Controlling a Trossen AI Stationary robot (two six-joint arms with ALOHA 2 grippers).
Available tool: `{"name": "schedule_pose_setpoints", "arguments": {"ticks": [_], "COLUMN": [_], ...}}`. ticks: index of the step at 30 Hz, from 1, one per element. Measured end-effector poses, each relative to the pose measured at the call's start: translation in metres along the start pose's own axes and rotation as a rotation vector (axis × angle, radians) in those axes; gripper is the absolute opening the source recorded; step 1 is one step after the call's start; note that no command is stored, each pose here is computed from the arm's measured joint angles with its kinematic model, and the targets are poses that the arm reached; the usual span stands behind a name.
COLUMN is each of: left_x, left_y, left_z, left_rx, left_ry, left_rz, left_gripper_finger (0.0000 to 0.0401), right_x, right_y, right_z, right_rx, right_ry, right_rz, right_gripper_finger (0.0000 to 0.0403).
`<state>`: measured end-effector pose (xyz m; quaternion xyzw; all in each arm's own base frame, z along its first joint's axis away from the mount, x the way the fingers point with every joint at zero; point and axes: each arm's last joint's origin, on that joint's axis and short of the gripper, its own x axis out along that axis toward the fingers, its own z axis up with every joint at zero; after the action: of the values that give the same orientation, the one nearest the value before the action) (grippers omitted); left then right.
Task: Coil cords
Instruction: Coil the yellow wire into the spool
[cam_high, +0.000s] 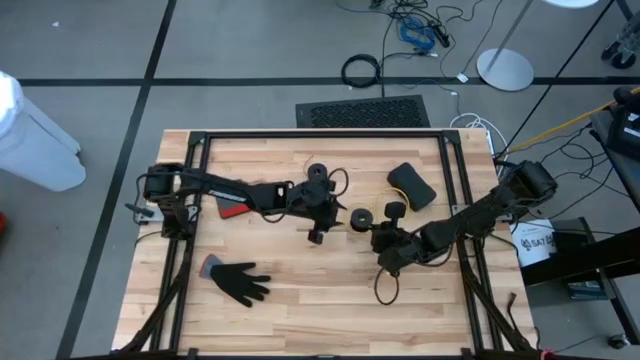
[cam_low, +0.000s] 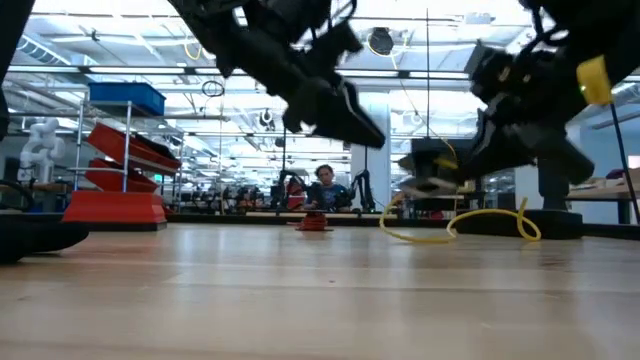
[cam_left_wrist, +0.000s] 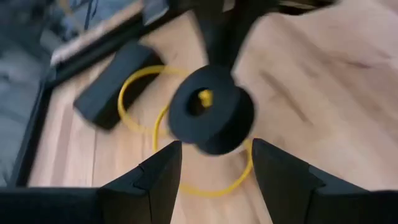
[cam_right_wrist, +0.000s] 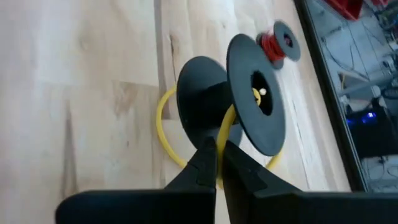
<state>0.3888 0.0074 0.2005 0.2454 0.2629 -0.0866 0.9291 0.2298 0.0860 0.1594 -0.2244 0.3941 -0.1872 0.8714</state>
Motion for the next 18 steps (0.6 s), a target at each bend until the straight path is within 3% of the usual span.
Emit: {"name": "schedule_pose_setpoints", "arguments": {"ticks": [3,6,11,18], "left_x": [0.000,0.000,-0.001,-0.005], "left_y": [-0.012,-0.018,-0.016,-0.007], "left_z": [0.008,0.014,0.018,0.034], "left_rx": [0.089,0.108,-0.005,-0.035], "left_ry": [0.003,-0.005,-0.106,-0.151], "left_rz": [-0.002,0.000,-0.155,-0.127], "left_gripper_finger": [0.0203,0.0203,0.0203,0.0203], "right_x": [-0.009,-0.017,-0.028,-0.032], "right_y": [-0.005,-0.009,-0.012,-0.012], "right_z": [0.005,0.008,0.010,0.012], "right_rx": [0.007,0.007,-0.021,0.013], "right_ry": [-0.035,-0.061,-0.098,-0.122], "right_rz": [0.089,0.187,0.283,0.324], "right_gripper_finger": [0.0000,0.0000,0.0000,0.0000]}}
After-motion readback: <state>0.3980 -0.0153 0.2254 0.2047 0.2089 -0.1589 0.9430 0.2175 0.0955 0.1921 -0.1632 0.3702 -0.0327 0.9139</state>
